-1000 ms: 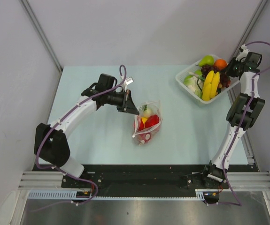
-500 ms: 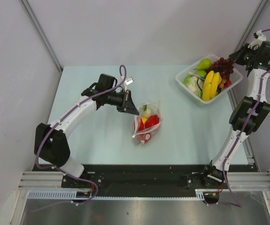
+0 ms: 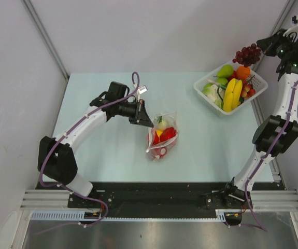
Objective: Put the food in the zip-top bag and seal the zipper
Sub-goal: Pick up the fake fruit from the bin, then place the fake fruit in the zipper food storage bag.
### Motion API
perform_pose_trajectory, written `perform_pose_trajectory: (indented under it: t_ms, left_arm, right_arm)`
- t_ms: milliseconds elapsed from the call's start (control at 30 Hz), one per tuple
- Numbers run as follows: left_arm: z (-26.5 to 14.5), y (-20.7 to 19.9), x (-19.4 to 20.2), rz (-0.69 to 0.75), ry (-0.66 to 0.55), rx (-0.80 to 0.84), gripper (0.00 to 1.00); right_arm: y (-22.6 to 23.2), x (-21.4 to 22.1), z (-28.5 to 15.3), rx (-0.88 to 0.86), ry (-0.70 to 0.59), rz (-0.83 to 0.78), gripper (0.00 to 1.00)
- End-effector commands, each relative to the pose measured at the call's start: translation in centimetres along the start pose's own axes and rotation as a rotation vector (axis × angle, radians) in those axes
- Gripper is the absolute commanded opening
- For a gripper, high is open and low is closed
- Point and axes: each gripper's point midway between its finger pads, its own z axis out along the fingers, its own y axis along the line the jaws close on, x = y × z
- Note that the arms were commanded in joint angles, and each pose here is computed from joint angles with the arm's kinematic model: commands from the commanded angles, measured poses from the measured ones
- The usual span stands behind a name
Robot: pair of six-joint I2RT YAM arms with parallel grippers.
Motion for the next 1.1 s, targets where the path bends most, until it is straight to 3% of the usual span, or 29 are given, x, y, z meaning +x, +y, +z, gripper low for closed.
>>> perform_pose_trajectory:
  t_ms: [0,200,433,700,1067]
  left_arm:
    - [-0.9,-1.5,-1.6,0.072,-0.049,0.024,0.00]
    - [-0.9,-1.6,-1.8,0.063,-0.055,0.031,0.00]
    - [-0.8,-1.9,-1.9,0.052,-0.054,0.048,0.00]
    - [-0.8,-1.9,-2.0,0.050,-0.055,0.052,0.00]
    - [-0.8,-1.9,-2.0,0.047,-0.054,0.053,0.00]
  right_arm:
    - [11.1,-9.6,-4.6,-0.195,-0.198,-0.143,0.00]
    - [19.9,-10.2,-7.9,-0.356,-0.211,-0.151,0.00]
    - [28.8,-6.8,-11.4,-0.532,-0.146,-0.102,0.00]
    - [37.2,2.6,-13.9,-0.724,0.078,0.029,0.00]
    - [43.6,11.8,-17.9,-0.964,0.296,-0.078,0.00]
